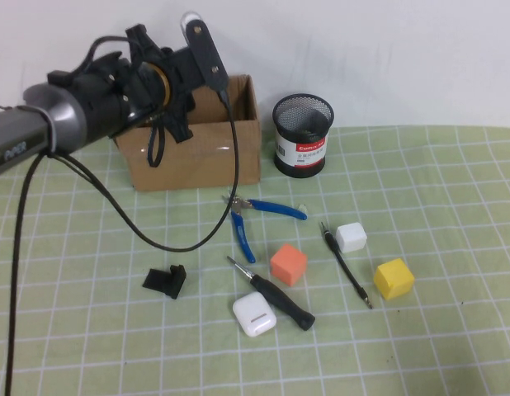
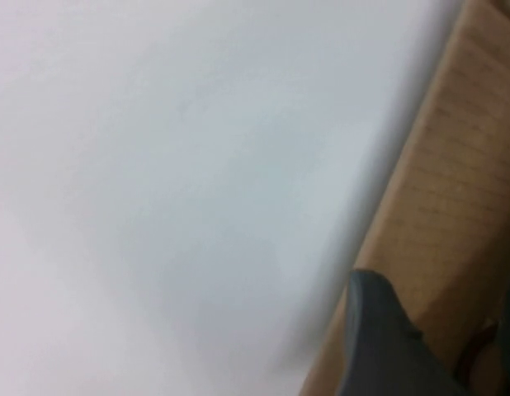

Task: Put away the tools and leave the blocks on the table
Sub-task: Place the Scissors into the box, then pick up the black Screwdriver from the table

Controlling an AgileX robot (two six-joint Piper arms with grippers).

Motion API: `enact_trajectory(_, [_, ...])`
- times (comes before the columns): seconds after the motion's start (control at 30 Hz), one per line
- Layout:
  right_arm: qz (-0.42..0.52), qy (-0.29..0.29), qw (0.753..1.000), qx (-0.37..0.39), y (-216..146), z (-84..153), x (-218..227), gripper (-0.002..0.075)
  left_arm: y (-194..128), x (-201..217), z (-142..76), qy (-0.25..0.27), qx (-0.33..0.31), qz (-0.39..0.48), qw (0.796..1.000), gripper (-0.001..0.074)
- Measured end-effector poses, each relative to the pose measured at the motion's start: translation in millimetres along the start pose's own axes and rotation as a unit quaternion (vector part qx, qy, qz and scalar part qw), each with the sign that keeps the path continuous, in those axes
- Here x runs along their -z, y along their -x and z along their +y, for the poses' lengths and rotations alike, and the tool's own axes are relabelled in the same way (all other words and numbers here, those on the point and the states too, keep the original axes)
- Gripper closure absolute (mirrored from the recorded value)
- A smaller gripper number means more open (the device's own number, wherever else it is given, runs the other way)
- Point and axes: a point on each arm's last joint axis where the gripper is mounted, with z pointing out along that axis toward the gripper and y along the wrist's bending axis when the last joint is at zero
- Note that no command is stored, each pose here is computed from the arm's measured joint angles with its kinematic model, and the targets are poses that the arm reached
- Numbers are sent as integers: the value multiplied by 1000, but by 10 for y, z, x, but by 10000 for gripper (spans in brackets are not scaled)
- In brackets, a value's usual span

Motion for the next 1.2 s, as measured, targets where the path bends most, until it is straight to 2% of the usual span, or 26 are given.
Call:
enact_trajectory(0.1, [0,0,1000,0,0,0,0,734,49,164,99,6,56,16,998,476])
enact_trajectory(0.2, [0,0,1000,0,0,0,0,733,142,458,206,5,169,45,985,556])
enact_trajectory(0.27, [0,0,1000,0,0,0,0,733,203,681,239,-8,260,71,963,633])
enact_trajectory(0.33, [0,0,1000,0,0,0,0,734,250,877,240,-28,319,95,943,688])
enact_trajectory(0.47, [0,0,1000,0,0,0,0,734,309,1219,147,-84,391,126,908,727])
enact_trajectory(0.6, [0,0,1000,0,0,0,0,734,308,1439,-88,-143,411,164,885,735])
enact_trajectory(0.77, [0,0,1000,0,0,0,0,734,242,1489,-597,-219,406,223,859,736])
enact_trajectory(0.87, [0,0,1000,0,0,0,0,734,176,1474,-851,-242,397,240,852,736])
enact_trajectory(1.03, [0,0,1000,0,0,0,0,734,135,1423,-1008,-255,395,238,850,729])
enact_trajectory(1.2, [0,0,1000,0,0,0,0,734,154,1312,-1094,-264,398,232,847,662])
